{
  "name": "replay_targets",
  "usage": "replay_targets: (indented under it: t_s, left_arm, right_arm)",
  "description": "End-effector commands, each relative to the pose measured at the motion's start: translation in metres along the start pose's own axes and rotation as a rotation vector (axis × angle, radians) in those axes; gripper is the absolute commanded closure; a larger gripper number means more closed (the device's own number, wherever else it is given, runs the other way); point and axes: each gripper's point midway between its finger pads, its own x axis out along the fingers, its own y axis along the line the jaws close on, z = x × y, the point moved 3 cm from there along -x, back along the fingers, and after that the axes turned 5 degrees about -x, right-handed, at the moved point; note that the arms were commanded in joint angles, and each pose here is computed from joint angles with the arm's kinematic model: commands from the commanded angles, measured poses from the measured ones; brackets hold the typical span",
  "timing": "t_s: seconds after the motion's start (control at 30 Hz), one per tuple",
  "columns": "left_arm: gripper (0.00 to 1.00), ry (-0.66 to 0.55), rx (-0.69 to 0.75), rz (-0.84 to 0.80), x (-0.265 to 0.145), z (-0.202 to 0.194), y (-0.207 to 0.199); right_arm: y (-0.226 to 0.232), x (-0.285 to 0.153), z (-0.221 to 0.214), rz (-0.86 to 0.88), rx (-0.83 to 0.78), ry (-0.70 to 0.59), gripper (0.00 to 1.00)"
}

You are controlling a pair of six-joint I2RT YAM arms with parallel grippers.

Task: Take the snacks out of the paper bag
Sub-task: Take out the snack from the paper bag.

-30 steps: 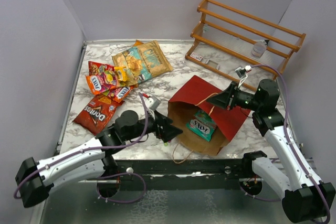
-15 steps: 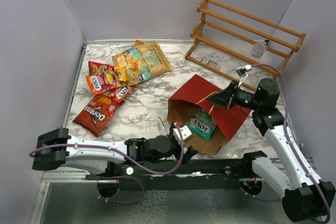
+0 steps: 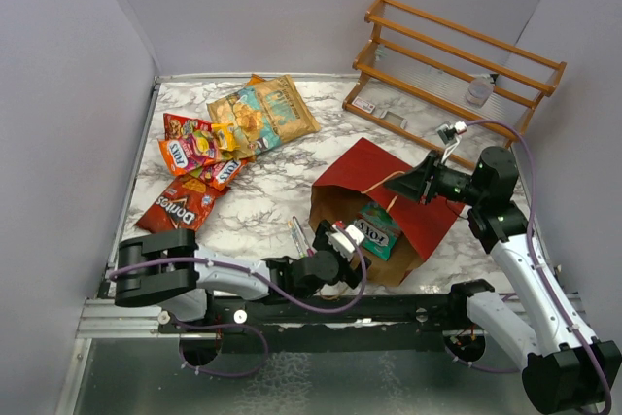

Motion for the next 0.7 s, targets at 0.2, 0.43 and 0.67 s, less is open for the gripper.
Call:
replay_targets:
  t_s: [0.2,0.43,0.67]
  left_arm:
    - [0.01,-0.137,0.011,0.014,0.041,0.028,-0.009]
    - [0.01,-0.148,0.022,0.053,0.081,0.024,0.011]
    - [0.01,-0.074,0.055,0.111,0.107,0.003,0.038]
  right_arm:
    - [0.005,-0.001,0.008,0.003,-0.038,-0.017,0.99]
    - [0.01,-0.004,0.016,-0.015,-0.06,-0.037,0.99]
    - [0.01,-0.004,0.016,-0.01,-0.052,-0.027,0.99]
